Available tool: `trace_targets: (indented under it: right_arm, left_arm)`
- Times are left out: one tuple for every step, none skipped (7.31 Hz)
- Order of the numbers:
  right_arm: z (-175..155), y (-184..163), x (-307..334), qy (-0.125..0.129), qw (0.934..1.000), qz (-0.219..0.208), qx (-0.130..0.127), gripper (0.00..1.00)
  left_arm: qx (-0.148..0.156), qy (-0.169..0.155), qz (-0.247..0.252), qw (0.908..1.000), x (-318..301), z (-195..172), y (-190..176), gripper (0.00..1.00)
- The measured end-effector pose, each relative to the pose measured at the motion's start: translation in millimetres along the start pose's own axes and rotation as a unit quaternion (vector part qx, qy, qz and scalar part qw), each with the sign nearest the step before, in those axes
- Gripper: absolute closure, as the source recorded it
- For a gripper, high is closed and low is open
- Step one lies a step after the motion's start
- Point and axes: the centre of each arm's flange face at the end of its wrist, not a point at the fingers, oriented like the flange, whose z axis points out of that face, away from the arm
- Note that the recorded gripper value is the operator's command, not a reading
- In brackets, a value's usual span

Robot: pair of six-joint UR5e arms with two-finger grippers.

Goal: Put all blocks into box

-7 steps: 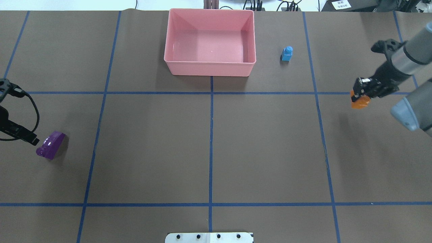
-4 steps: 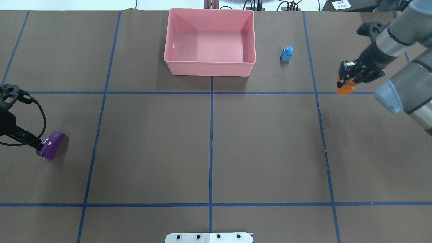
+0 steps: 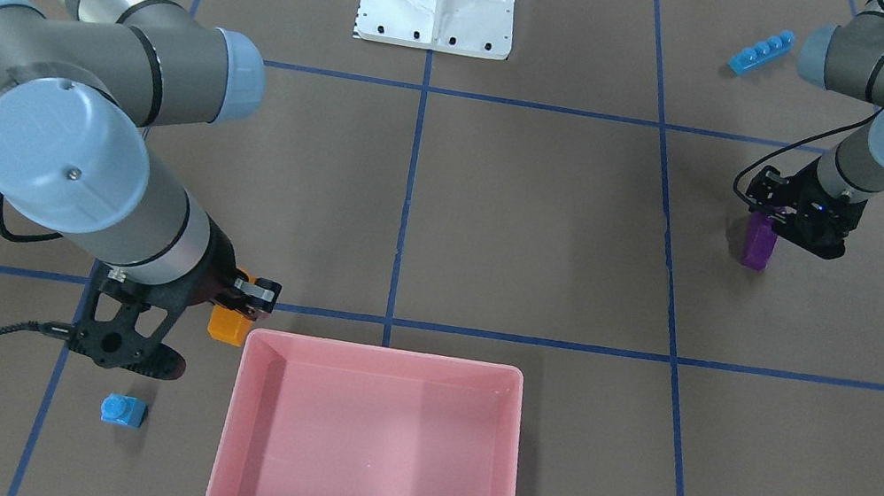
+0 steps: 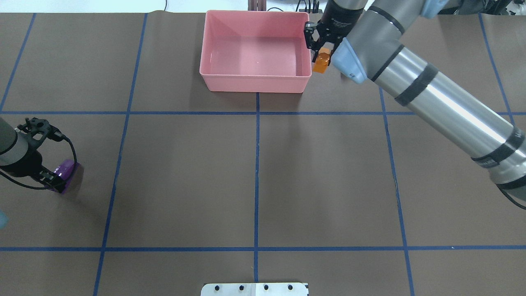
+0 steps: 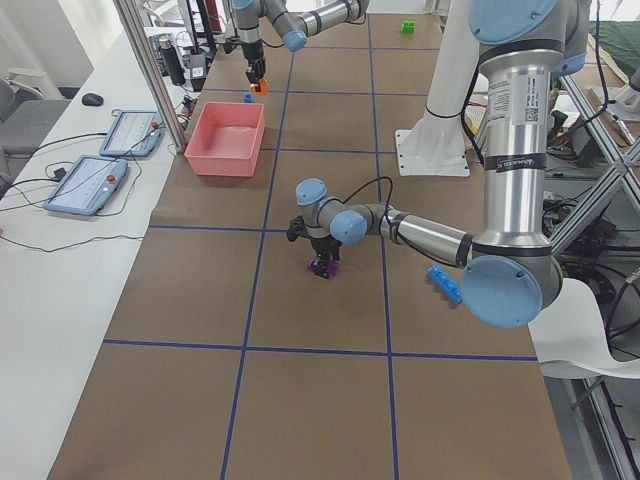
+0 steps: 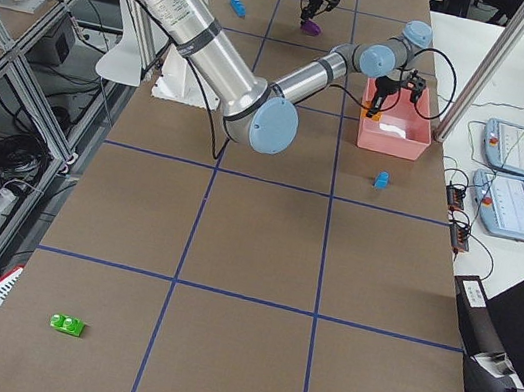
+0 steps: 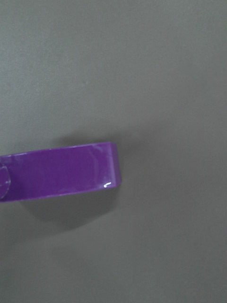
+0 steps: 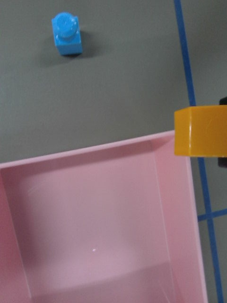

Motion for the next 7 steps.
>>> trace_targets:
  right_arm:
    - [14.1,-3.9,-22.1,-0.002,0.9997,0.014,0.018,1.0]
    - [26.3,-2.9,-39.9,-0.002,0.9993,0.02,0.033,1.0]
    - [40.8,0.5,-53.7,-0.001,0.9984,0.026,0.05,1.0]
    - [52.9,3.1,-62.7,-0.003,0.9971,0.035,0.067,0.01]
    - [59.7,4.4,-68.0,-0.006,0.9962,0.038,0.078,0.0]
    - [60.6,5.7,-72.2,-0.009,0.9954,0.037,0.087,0.0]
    - [56.1,7.4,-75.6,-0.016,0.9947,0.033,0.096,0.0]
  left_arm:
    - [0.0,0.0,0.001,1.0,2.1,0.5,-2.6,1.0]
    - [0.003,0.003,0.003,1.0,5.7,-1.6,-6.1,1.0]
    - [0.005,0.011,0.006,0.9999,13.0,-7.2,-10.1,1.0]
    - [0.011,0.028,0.01,0.9995,24.1,-18.0,-15.1,1.0]
    - [0.022,0.049,0.007,0.9985,40.0,-35.3,-26.8,1.0]
    - [0.039,0.067,-0.011,0.9969,67.1,-63.5,-55.4,1.0]
    - [0.054,0.08,-0.041,0.9945,107.9,-102.7,-99.7,1.0]
